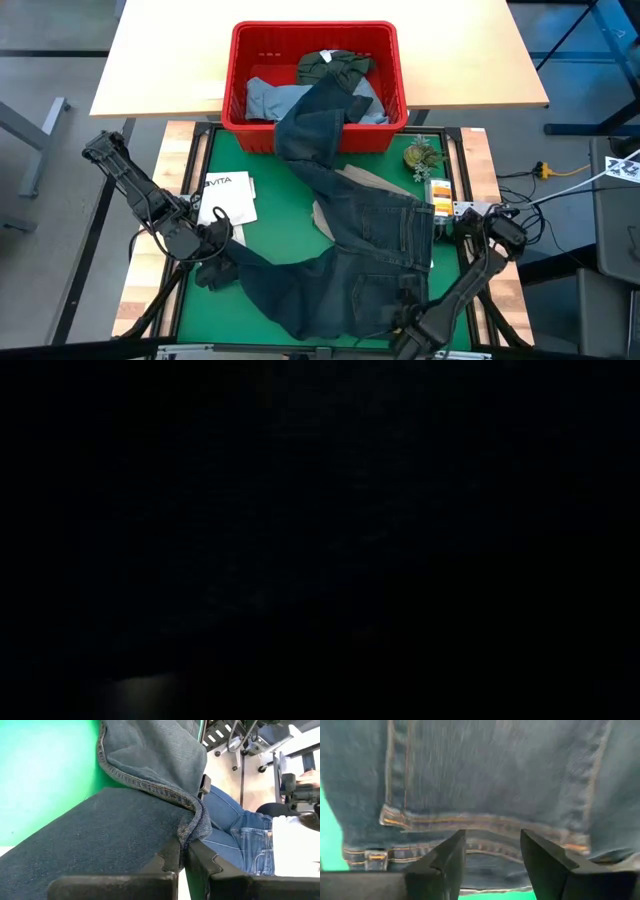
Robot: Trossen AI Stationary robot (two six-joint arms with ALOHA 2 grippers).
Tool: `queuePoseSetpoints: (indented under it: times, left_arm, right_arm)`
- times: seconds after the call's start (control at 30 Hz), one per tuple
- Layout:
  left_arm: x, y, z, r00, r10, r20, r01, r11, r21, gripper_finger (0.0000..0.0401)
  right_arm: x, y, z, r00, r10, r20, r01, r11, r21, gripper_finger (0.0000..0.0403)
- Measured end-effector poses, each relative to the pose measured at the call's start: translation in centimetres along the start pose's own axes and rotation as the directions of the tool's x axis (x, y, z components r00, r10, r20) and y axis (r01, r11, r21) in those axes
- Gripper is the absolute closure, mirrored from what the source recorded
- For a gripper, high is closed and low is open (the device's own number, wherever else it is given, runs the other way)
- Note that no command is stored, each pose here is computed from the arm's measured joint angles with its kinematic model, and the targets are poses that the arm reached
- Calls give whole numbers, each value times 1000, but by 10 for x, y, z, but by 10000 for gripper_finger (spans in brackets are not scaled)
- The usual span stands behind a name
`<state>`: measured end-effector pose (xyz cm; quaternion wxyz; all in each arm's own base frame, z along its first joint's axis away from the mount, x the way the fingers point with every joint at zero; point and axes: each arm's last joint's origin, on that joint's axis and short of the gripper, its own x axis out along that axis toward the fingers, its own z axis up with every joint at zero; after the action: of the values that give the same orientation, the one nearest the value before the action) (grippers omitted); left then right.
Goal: Fold Laundry from Bin
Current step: Fold the dark blue jeans
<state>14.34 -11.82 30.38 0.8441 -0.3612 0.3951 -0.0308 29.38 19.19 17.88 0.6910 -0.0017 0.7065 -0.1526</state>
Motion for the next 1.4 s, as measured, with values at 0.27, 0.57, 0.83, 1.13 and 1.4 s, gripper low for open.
queuePoseSetpoints:
  times: [0.27,0.57,0.83,1.13,1.4]
  left_arm:
    - [0,0,0,1000,8,17,-8,1000,0,393]
    - [0,2,0,999,29,19,-28,998,-53,393]
    - [0,6,-1,997,74,16,-72,993,-91,393]
    - [0,7,0,993,96,66,-92,994,-58,373]
    - [0,9,0,990,120,69,-116,992,-52,368]
  right_arm:
    - [34,11,-21,998,56,0,-56,998,30,217]
    - [43,-1,-43,976,-48,-213,48,999,-9,217]
    - [42,-15,-54,921,-181,-346,187,982,-17,217]
    - [40,-14,-53,918,-154,-366,154,988,-30,217]
    - [10,-10,-43,931,-174,-321,142,982,-122,217]
